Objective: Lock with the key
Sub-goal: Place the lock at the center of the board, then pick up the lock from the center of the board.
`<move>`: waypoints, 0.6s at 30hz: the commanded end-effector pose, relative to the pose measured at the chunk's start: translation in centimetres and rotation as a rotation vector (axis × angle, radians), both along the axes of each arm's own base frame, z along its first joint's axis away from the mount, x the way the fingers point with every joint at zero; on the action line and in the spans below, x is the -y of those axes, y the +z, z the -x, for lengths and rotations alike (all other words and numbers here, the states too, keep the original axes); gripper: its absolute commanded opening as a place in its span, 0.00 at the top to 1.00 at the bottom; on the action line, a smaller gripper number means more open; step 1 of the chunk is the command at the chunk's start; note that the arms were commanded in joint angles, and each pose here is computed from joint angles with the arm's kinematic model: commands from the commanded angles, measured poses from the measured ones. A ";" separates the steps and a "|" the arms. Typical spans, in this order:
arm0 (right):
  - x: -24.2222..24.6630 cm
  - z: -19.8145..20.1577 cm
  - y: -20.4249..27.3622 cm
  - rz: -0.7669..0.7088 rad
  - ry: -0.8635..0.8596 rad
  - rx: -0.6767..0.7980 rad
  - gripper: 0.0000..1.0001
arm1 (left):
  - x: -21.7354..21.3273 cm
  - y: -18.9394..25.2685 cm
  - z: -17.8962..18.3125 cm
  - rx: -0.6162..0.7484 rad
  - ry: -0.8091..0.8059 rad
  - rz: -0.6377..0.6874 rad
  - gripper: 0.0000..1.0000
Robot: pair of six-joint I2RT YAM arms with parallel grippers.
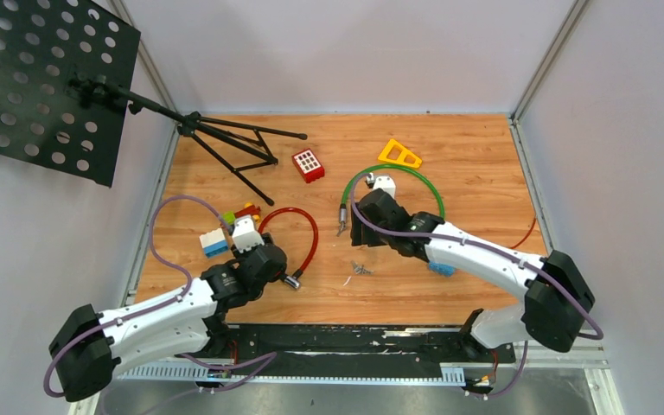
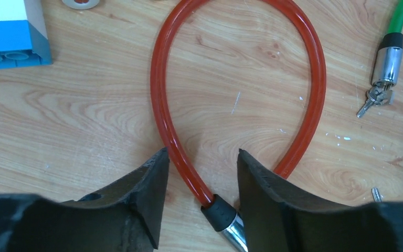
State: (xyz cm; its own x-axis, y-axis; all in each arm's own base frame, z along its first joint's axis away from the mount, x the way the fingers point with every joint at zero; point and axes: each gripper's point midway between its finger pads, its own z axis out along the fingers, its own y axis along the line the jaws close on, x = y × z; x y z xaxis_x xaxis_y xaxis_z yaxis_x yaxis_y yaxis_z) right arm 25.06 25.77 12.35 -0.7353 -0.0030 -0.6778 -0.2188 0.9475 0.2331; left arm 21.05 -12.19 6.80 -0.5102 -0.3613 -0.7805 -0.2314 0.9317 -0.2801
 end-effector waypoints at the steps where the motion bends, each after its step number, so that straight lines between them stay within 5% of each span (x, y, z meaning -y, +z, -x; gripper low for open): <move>1: -0.8 -1.0 1.0 -0.018 0.041 -0.048 0.39 | -0.7 1.9 -0.7 0.063 0.057 0.026 0.35; 9: -2.3 -5.9 0.0 -0.086 0.011 -0.181 0.31 | 0.7 8.8 -2.8 0.255 -0.083 -0.020 0.03; 18: -5.5 -12.6 -3.4 0.058 -0.015 -0.266 0.35 | 2.8 14.2 -8.4 0.406 -0.180 -0.089 0.02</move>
